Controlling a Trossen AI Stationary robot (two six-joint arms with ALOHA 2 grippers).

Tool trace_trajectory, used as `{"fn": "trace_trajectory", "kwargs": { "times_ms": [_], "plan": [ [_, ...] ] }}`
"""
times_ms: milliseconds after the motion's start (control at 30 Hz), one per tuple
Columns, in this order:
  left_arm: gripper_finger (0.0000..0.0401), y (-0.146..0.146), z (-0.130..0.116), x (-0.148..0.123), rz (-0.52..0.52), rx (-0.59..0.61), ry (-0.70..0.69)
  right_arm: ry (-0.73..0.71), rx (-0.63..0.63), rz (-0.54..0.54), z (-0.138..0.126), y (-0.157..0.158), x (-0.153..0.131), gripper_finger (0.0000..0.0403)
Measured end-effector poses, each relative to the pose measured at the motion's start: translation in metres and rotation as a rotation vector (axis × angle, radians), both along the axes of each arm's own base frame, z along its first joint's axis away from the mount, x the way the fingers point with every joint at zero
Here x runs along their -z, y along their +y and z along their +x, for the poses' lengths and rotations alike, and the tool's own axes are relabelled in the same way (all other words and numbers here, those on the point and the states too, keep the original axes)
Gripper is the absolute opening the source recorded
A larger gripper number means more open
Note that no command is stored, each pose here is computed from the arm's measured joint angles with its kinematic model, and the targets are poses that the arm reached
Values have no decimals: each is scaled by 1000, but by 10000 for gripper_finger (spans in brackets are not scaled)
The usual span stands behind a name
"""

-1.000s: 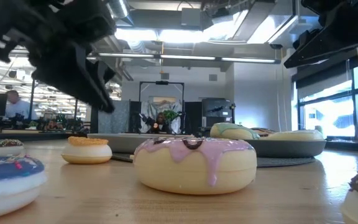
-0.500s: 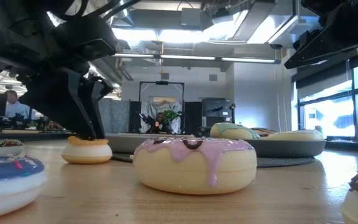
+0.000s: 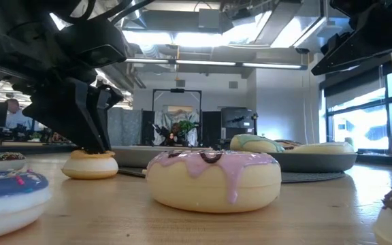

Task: Pick & Place donuts
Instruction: Put the small orange donut on the gray plate

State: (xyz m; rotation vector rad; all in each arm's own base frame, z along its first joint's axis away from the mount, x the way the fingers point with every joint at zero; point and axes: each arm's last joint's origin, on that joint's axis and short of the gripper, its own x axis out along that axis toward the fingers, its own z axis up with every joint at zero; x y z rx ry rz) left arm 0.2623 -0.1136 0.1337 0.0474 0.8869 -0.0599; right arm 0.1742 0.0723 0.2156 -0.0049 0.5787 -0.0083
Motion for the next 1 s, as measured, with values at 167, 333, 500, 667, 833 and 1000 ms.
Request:
{"fn": "trace_trajectory", "kwargs": {
  "times_ms": [167, 333, 500, 667, 833, 1000],
  "plan": [
    [7, 0, 0, 0, -5, 4, 2, 1, 0, -1, 0, 0, 0, 186],
    [4, 0, 0, -8, -33, 12, -20, 2, -1, -3, 0, 0, 0, 186],
    [4, 10, 5, -44, -112, -64, -136, 6, -2, -7, 0, 0, 1, 186],
    [3, 38, 6, -77, -60, -253, -237, 10, -4, -12, -1, 0, 1, 186],
    [3, 68, 11, -74, -36, -420, -231, 17, -4, -16, -1, 0, 1, 186],
    [3, 94, 20, -60, -69, -535, -179, 35, -4, -28, -2, -1, 3, 186]
  ]
}}
